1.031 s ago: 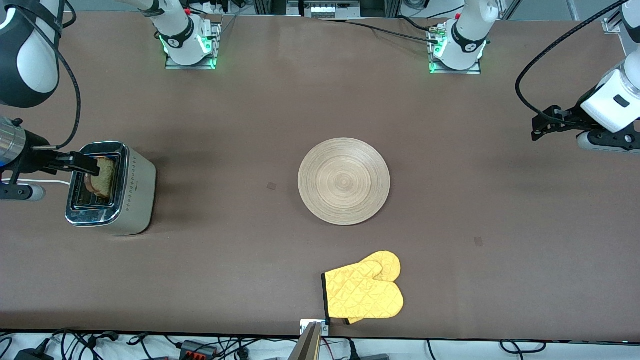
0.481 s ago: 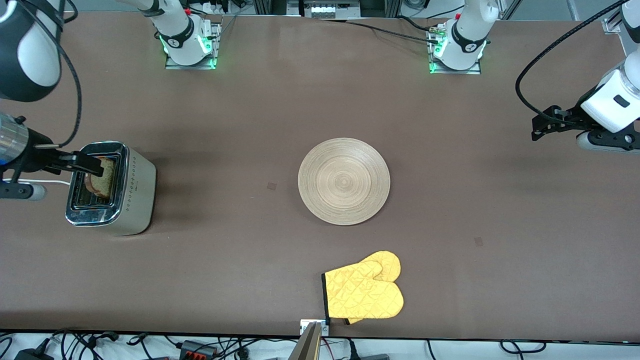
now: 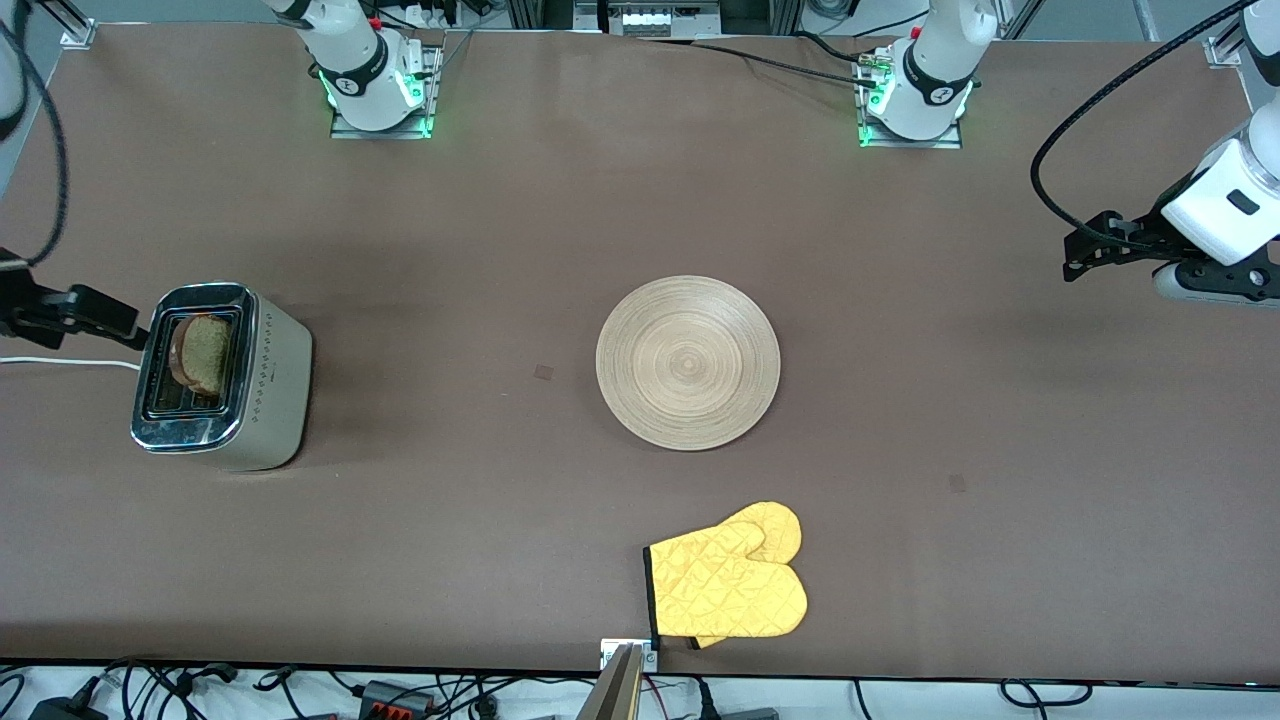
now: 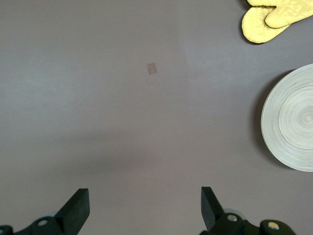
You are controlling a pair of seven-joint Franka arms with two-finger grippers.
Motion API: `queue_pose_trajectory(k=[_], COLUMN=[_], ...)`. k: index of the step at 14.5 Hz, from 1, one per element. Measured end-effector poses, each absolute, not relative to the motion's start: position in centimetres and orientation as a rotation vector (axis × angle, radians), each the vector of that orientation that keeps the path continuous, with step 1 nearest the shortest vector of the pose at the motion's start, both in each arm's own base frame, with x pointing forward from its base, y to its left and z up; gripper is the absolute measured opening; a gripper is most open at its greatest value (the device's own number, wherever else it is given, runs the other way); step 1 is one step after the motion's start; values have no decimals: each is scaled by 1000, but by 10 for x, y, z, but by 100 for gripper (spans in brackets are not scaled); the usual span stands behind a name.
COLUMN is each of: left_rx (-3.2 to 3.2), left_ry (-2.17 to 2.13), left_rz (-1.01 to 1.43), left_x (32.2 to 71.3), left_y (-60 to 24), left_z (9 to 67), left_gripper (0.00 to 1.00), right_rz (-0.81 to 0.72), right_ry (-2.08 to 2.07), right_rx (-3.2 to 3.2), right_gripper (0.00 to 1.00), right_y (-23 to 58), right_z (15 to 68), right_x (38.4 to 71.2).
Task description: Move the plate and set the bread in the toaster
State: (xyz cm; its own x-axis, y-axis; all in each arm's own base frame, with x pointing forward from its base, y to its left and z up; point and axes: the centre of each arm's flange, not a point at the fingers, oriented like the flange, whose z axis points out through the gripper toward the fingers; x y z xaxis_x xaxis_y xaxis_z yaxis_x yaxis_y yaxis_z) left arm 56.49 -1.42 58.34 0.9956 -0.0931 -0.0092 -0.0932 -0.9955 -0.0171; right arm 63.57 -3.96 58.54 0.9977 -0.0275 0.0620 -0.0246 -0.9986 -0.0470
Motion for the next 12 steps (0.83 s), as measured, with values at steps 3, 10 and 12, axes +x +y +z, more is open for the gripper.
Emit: queue_pose_trajectory(k=[3, 10, 12], left_rx=[-3121, -3121, -3121], left_ry=[146, 146, 146], left_rz=[13, 13, 13], left_x=[565, 565, 565], left_y=[-14, -14, -14], left_z=[583, 583, 583], left_gripper=[100, 100, 100], right_rz=[-87, -82, -85], right_ry=[34, 46, 57], right_rx=[-3092, -3120, -3115], right_gripper=[100, 100, 100], right_y=[-37, -36, -42], right_z=[584, 585, 585], right_x=[634, 631, 630])
